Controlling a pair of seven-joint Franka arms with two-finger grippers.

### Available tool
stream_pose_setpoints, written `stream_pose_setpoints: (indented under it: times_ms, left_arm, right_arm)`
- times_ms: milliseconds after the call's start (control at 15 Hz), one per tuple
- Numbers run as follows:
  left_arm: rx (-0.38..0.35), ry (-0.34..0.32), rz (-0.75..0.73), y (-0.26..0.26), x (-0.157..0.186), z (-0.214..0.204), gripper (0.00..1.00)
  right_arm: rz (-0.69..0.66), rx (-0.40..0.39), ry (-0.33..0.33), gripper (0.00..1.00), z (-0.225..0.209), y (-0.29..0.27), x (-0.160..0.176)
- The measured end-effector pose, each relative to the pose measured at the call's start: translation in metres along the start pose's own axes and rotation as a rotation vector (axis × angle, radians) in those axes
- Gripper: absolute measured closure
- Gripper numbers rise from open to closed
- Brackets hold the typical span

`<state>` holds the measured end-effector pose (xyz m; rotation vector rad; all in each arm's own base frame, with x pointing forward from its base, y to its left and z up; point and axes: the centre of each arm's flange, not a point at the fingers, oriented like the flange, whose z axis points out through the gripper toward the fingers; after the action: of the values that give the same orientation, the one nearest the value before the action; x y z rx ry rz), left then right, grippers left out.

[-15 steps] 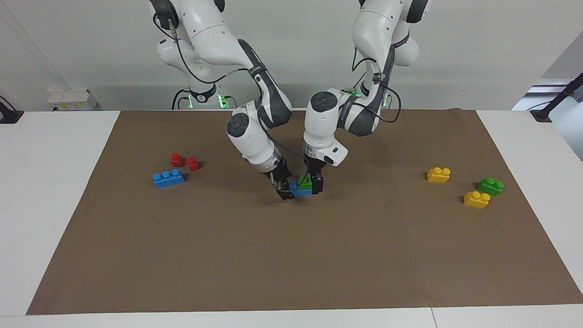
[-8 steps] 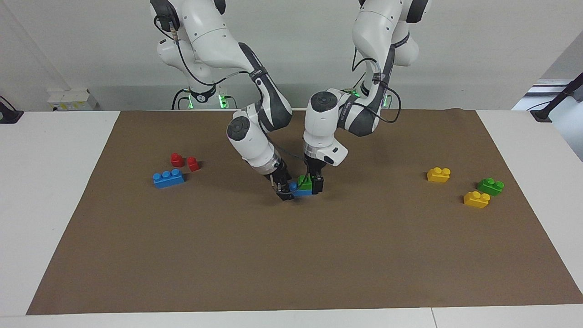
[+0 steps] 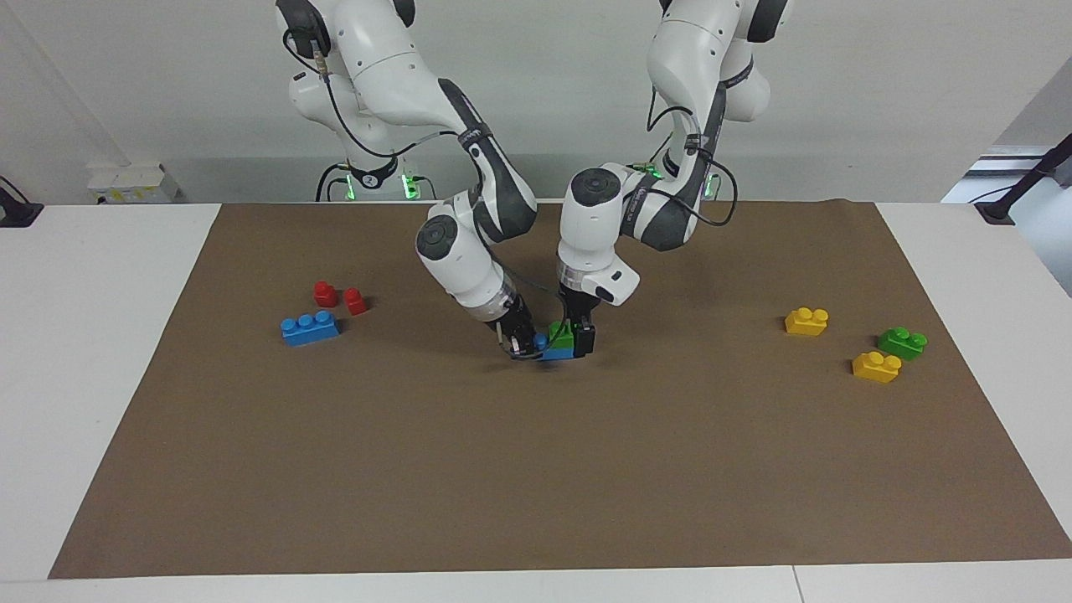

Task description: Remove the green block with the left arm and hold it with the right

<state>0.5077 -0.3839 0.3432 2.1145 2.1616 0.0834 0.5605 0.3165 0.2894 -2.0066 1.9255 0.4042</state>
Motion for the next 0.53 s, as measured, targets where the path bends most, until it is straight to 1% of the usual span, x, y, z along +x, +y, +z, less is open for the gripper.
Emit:
stream_pose_setpoints:
  times_ms: [133, 200, 333, 400, 467, 533]
  left_arm:
    - [0.0, 0.0, 0.0, 0.0, 0.0, 0.0001, 0.0]
    - [0.0, 0.0, 0.0, 0.0, 0.0, 0.0001, 0.08]
    - [-0.001, 0.001, 0.001, 0.0, 0.0001, 0.0001, 0.32]
    - [-0.001, 0.001, 0.001, 0.0001, 0.0002, 0.0001, 0.41]
    - [-0.001, 0.002, 0.001, 0.0001, 0.0004, 0.0002, 0.56]
    - [-0.001, 0.001, 0.003, -0.0004, -0.0004, 0.0001, 0.66]
  right_arm:
    - [0.002, 0.0, -0.001, 0.66, 0.0, 0.0, 0.0001]
    - [0.002, 0.0, -0.001, 0.66, 0.0, 0.0, 0.0001]
    - [0.002, 0.0, -0.001, 0.66, 0.0, 0.0, 0.0001]
    - [0.002, 0.0, -0.001, 0.66, 0.0, 0.0, 0.0001]
    - [0.002, 0.001, -0.001, 0.66, -0.0001, -0.0002, 0.0002]
    - [0.005, 0.01, -0.001, 0.66, -0.0004, -0.0014, 0.001]
